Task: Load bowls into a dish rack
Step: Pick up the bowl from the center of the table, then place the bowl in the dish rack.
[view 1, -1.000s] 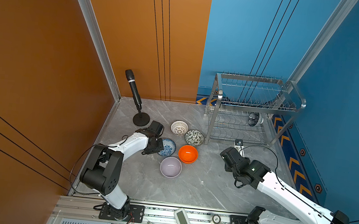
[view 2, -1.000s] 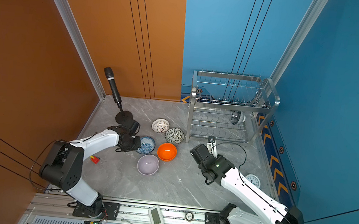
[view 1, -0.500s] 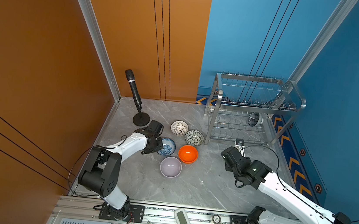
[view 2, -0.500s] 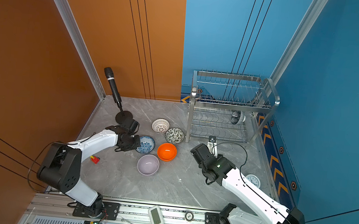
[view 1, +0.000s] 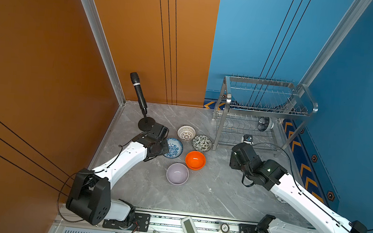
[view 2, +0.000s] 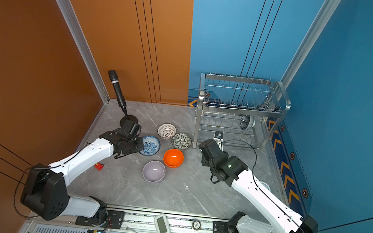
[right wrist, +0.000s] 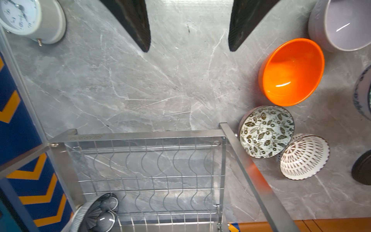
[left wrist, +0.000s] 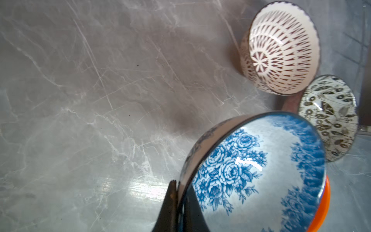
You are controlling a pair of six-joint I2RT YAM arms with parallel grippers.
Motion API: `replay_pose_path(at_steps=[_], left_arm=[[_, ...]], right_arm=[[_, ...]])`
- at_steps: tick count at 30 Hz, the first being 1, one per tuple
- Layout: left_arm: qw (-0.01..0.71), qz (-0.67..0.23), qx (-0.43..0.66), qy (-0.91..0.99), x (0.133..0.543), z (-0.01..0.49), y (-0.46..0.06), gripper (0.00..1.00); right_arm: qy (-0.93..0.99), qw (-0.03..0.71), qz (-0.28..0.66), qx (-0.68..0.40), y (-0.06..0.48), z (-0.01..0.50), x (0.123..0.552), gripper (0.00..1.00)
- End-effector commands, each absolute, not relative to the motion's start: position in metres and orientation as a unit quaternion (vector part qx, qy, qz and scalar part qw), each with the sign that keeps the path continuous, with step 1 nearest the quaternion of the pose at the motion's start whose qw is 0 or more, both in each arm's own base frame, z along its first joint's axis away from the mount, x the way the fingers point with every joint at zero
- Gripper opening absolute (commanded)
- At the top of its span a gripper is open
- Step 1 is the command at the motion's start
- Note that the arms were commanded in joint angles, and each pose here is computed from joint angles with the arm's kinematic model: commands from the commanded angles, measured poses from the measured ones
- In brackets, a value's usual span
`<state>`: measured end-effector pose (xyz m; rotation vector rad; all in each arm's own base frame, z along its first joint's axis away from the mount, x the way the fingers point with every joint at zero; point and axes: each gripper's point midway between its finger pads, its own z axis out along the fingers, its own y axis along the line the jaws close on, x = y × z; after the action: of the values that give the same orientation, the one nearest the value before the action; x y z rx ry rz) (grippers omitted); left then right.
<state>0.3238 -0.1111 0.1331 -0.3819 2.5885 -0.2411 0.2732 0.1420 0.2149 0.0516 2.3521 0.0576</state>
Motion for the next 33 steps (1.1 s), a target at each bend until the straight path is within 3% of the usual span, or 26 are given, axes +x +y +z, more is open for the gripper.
replay_pose_path(at_steps=[1,12,26,33], left_arm=[[0.301,-0.111,-0.137,0.937,0.331,0.171,-0.127,0.00],[0.304,-0.131,-0.083,0.940,0.318,0.181,-0.188,0.00],[0.292,-0.152,-0.016,0.944,0.311,0.183,-0.244,0.00],[0.289,-0.161,0.014,0.944,0.308,0.186,-0.265,0.00]], right_arm=[[0.920,0.383,0.081,0.001,0.170,0.229,0.283,0.63],[0.923,0.344,0.163,-0.048,0.226,0.229,0.291,0.63],[0.931,0.287,0.212,-0.080,0.258,0.211,0.284,0.62],[0.936,0.272,0.210,-0.075,0.259,0.201,0.285,0.50]])
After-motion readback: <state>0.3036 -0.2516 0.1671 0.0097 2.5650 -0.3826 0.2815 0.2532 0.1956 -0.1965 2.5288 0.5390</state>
